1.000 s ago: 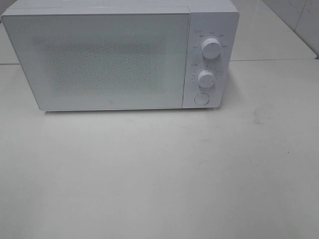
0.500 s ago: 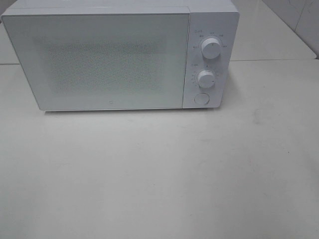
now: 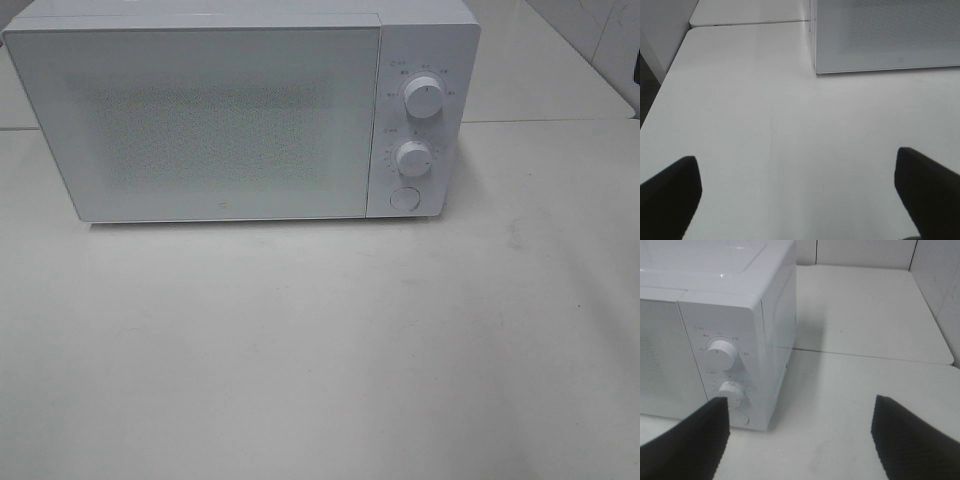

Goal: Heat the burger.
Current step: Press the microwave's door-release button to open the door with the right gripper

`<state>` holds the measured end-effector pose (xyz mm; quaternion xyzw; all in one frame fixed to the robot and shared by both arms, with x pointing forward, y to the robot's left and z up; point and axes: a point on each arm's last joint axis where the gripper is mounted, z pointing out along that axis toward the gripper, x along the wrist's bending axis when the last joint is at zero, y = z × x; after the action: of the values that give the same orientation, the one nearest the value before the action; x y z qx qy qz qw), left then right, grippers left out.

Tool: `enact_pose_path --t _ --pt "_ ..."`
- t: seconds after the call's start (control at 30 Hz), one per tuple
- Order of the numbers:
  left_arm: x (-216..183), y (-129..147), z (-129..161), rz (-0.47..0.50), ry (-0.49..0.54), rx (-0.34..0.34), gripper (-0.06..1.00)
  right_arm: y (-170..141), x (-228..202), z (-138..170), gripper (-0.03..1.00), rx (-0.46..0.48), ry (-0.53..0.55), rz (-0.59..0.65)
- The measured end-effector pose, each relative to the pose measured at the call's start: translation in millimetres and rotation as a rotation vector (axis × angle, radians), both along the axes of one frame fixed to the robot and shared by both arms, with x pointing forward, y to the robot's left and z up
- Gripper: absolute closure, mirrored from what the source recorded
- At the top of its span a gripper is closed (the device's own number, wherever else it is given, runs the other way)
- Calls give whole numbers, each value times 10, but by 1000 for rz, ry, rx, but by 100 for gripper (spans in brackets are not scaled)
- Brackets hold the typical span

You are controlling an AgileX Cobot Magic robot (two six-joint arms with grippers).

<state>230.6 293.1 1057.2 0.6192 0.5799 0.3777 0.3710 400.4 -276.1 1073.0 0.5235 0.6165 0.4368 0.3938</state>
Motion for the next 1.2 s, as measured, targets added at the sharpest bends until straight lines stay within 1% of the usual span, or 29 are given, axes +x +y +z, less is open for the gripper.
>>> enact_pose_path --t 0.23,0.27,0.33,0.4,0.43,0.47,0.5,0.53,0.6,0.63,0.67,0.73,0.77,0.93,1.07,1.1,1.17,1.2 --pt "0 0 0 0 0 0 -3 36 146 -171 20 3 -66 19" --pt "0 0 0 0 0 0 -3 47 173 -217 20 11 -104 25" --pt "0 0 0 0 0 0 -3 51 183 -248 20 14 -120 29" --pt "0 0 0 0 0 0 -3 62 207 -340 20 21 -167 37" --pt "0 0 0 0 0 0 -3 62 207 -340 20 21 -167 37" --pt "0 0 0 0 0 0 -3 61 220 -412 20 31 -203 32" --pt "0 0 0 0 0 0 -3 56 223 -451 20 32 -216 27" --pt "0 0 0 0 0 0 -3 56 223 -451 20 32 -216 27" --pt "0 0 0 0 0 0 -3 30 257 -593 20 22 -217 -6" --pt "0 0 0 0 0 0 -3 30 257 -593 20 22 -217 -6" --pt "0 0 0 0 0 0 -3 9 280 -674 20 19 -216 -33" --pt "0 0 0 0 0 0 -3 -1 294 -713 20 23 -214 -47" --pt "0 0 0 0 0 0 -3 -17 323 -780 20 29 -206 -71" --pt "0 0 0 0 0 0 -3 -28 393 -887 20 30 -177 -99" --pt "0 0 0 0 0 0 -3 88 434 -955 20 32 -181 -86" --pt "0 0 0 0 0 0 -3 173 439 -994 20 17 -181 -73" --pt "0 0 0 0 0 0 -3 209 441 -1016 20 7 -177 -67" --pt "0 0 0 0 0 0 -3 291 434 -1058 20 5 -167 -68"
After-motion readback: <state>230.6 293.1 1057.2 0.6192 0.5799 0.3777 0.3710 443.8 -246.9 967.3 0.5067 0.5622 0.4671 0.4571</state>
